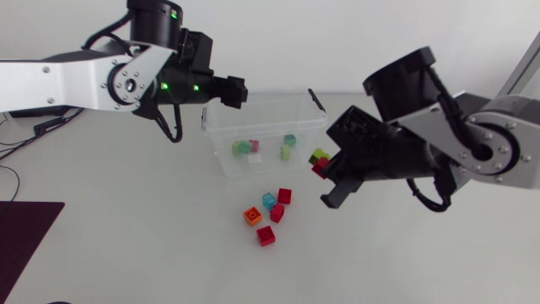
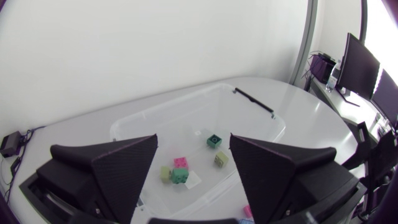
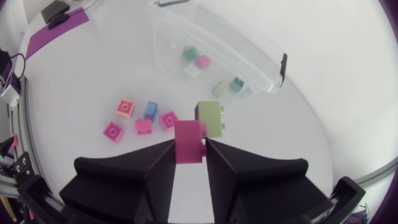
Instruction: Pick up the duplo bricks and place them in the container
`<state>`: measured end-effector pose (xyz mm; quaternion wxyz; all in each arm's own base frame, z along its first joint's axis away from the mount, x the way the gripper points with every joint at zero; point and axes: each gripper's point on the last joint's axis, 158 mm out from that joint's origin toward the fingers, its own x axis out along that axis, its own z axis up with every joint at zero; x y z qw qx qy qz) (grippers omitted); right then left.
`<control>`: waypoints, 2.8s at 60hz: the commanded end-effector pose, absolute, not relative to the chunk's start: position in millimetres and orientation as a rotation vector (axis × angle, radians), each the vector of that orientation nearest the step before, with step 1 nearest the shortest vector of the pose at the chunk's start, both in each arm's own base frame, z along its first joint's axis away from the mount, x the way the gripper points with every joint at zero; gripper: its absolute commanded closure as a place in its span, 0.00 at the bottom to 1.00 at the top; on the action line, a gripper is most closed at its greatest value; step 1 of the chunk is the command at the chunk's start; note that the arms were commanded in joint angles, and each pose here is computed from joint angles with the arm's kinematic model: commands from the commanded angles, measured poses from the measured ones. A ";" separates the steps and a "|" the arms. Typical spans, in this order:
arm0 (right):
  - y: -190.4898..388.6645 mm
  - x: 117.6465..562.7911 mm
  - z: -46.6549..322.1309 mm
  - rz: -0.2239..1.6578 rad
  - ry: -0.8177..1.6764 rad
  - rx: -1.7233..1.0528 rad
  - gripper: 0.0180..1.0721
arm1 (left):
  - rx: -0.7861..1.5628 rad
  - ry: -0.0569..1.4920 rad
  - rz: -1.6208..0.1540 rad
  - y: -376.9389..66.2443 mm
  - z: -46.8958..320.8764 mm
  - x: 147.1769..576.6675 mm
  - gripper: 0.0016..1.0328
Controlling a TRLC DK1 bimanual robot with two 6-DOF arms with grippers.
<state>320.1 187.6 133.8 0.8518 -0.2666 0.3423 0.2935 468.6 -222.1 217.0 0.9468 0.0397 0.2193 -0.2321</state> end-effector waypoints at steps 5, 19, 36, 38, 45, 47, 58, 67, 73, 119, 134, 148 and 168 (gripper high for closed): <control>184.6 348.0 173.2 0.576 0.638 -0.508 0.87 | 0.095 0.407 -0.515 -214.5 249.0 433.8 0.10; 186.4 404.4 214.9 0.517 0.531 -0.397 0.87 | 0.248 0.552 -0.679 -219.3 188.9 375.7 0.10; 212.9 469.2 214.1 0.498 0.493 -0.352 0.86 | 0.460 0.751 -0.870 -249.6 92.0 331.2 0.10; 216.5 475.2 212.4 0.499 0.492 -0.351 0.86 | 0.487 0.783 -0.888 -250.2 77.9 327.4 0.10; 226.3 499.3 196.8 0.496 0.506 -0.345 0.85 | 0.529 0.849 -0.916 -250.3 49.2 322.8 0.10; 227.9 503.0 194.2 0.496 0.508 -0.344 0.84 | 0.541 0.865 -0.924 -250.3 41.8 321.6 0.10; 237.1 525.2 184.8 0.488 0.495 -0.340 0.31 | 0.570 0.919 -0.934 -245.9 18.8 322.0 0.10; 230.3 508.6 210.4 0.480 0.461 -0.330 0.07 | 0.570 1.012 -0.936 -242.8 -1.6 318.1 0.12; 218.9 480.4 225.7 0.482 0.440 -0.327 0.07 | 0.571 1.056 -0.924 -243.2 -16.6 318.5 0.14; 214.0 296.9 116.6 0.647 0.752 -0.393 0.08 | 0.538 1.116 -0.902 -251.3 -33.9 322.0 0.79; 238.2 259.2 79.5 0.669 0.933 -0.322 0.08 | 0.470 0.978 -0.837 -227.4 33.0 333.0 0.79; 253.6 244.6 38.1 0.689 1.116 -0.371 0.16 | 0.378 0.780 -0.768 -217.5 113.9 348.0 0.79; 282.9 260.0 12.7 0.625 1.306 -0.355 0.16 | 0.175 0.512 -0.642 -216.0 208.9 405.6 0.79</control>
